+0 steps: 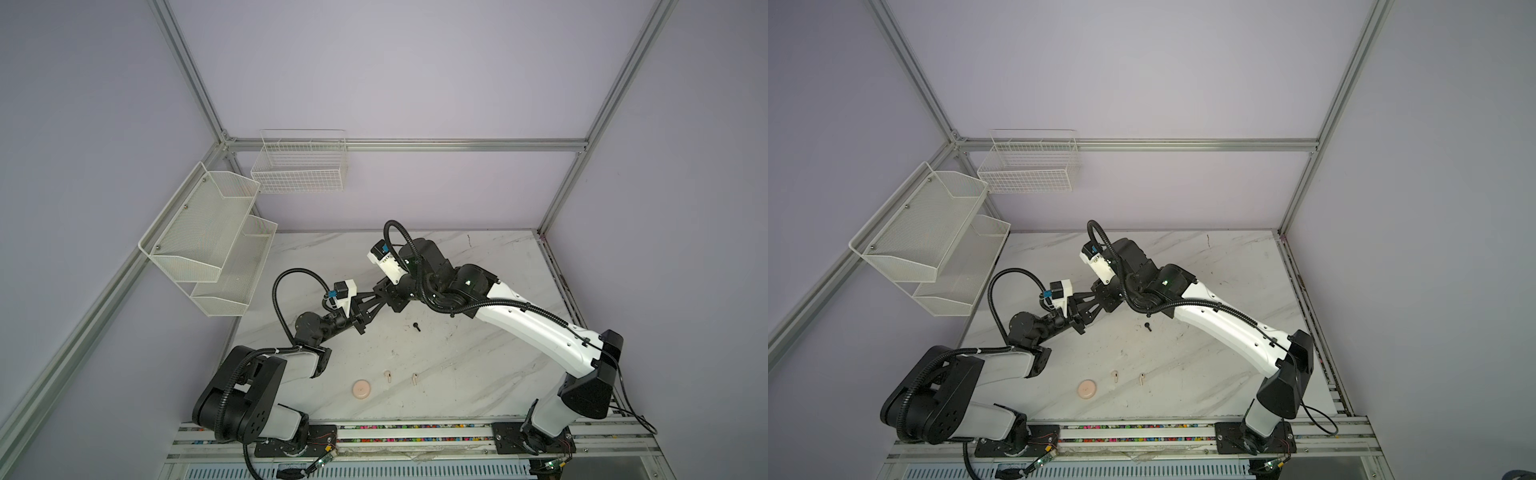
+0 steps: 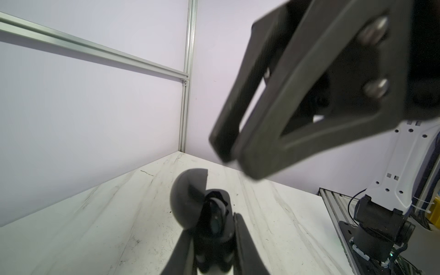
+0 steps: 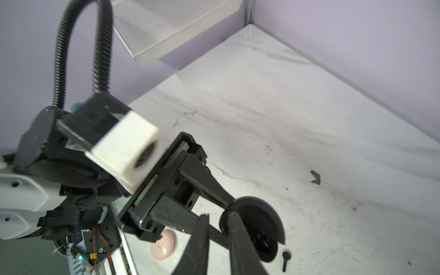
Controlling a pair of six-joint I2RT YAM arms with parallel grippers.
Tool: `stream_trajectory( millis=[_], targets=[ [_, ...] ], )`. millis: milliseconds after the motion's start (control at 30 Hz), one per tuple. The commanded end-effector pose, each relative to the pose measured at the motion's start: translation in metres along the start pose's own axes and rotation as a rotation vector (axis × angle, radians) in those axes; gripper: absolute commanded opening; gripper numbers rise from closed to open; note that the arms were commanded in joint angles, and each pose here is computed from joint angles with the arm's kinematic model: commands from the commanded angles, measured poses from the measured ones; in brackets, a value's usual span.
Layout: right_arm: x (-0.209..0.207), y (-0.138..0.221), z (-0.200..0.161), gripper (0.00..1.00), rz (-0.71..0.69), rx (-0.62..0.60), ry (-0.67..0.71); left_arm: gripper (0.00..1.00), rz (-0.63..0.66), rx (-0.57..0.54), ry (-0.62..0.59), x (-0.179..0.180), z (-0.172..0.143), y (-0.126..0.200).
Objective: Insert wireless bluetooth earbuds into charging case
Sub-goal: Insert the wireless bluetooth earbud into the charging case.
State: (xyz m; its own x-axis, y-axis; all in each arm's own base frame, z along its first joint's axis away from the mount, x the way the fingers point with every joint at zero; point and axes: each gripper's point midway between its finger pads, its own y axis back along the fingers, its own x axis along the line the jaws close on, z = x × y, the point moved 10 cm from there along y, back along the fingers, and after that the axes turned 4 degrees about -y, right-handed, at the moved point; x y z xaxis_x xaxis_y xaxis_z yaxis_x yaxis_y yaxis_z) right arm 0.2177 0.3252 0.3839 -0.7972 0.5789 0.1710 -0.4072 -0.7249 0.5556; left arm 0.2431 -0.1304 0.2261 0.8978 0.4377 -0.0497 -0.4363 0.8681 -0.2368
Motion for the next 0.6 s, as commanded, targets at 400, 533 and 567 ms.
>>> stream_trajectory(
  millis=[400,533,567],
  targets=[
    [-0.055,0.062,-0.011,0.67,-0.121,0.005,-0.022,0.00,-0.229,-0.053,-0.306,-0.010,0.020,-0.017],
    [-0.057,0.055,-0.013,0.71,-0.075,0.022,-0.035,0.00,-0.279,-0.060,-0.364,-0.014,0.021,-0.021],
    [-0.057,0.053,-0.013,0.72,-0.056,0.026,-0.040,0.00,-0.288,-0.060,-0.370,-0.015,0.021,-0.021]
  ],
)
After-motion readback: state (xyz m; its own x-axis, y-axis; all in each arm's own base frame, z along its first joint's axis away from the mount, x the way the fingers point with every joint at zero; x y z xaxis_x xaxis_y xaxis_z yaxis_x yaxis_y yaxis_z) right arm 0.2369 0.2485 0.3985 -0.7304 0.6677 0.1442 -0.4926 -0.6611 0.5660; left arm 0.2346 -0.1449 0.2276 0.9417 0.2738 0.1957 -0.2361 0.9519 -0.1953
